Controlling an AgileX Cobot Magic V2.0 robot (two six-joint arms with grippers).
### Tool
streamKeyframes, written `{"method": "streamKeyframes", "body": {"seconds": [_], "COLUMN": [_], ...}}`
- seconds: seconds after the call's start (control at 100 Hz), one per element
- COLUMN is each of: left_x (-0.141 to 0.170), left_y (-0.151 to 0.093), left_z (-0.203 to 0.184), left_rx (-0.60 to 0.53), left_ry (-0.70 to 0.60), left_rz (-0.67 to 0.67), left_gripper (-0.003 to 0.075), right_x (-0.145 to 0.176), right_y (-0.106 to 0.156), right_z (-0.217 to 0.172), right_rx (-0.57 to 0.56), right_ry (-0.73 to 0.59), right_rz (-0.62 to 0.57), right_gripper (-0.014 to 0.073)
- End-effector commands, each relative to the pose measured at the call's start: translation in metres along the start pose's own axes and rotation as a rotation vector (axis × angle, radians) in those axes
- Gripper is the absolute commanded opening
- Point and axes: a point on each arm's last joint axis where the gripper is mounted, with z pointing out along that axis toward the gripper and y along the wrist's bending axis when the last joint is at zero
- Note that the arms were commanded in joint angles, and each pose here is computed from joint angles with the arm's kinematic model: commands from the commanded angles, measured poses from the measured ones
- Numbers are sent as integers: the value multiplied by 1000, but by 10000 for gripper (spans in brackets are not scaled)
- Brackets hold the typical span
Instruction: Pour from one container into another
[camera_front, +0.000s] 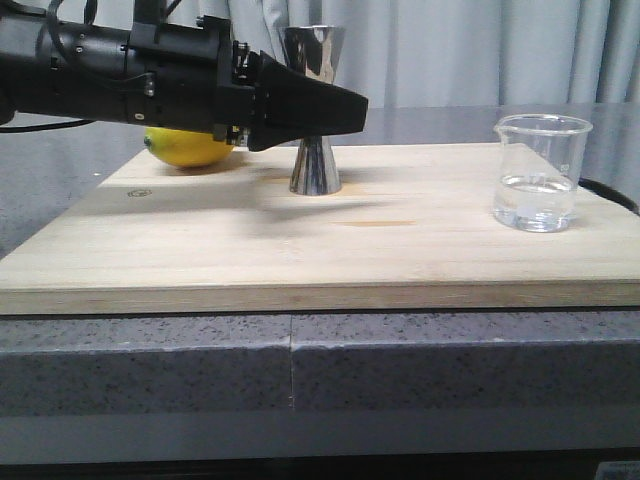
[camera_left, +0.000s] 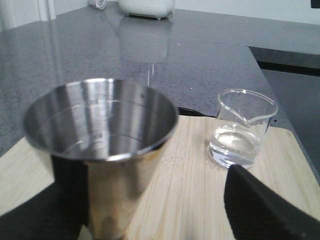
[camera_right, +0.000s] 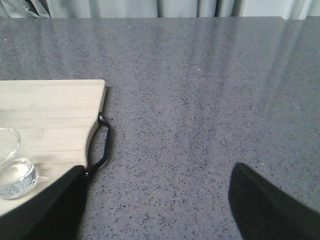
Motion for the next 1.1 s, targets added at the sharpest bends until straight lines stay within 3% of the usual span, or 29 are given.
{"method": "streamKeyframes", "body": {"seconds": [0.0, 0.38, 0.74, 1.09], "left_x": [-33, -29, -29, -32], "left_y": [-6, -4, -4, -7], "left_z": [1, 3, 3, 2], "left_rx": [6, -8, -8, 37], "left_ry": [-122, -106, -106, -141], "left_rz": [24, 16, 16, 21], "left_gripper": [470, 390, 223, 216], "right_x": [-17, -17, -17, -17], "right_y": [0, 0, 0, 0], "right_z": [-2, -2, -2, -2], "right_rx": [3, 3, 3, 3], "right_ry": [-91, -95, -95, -95], "right_rz": [-8, -8, -8, -8], "right_gripper": [535, 535, 535, 535]}}
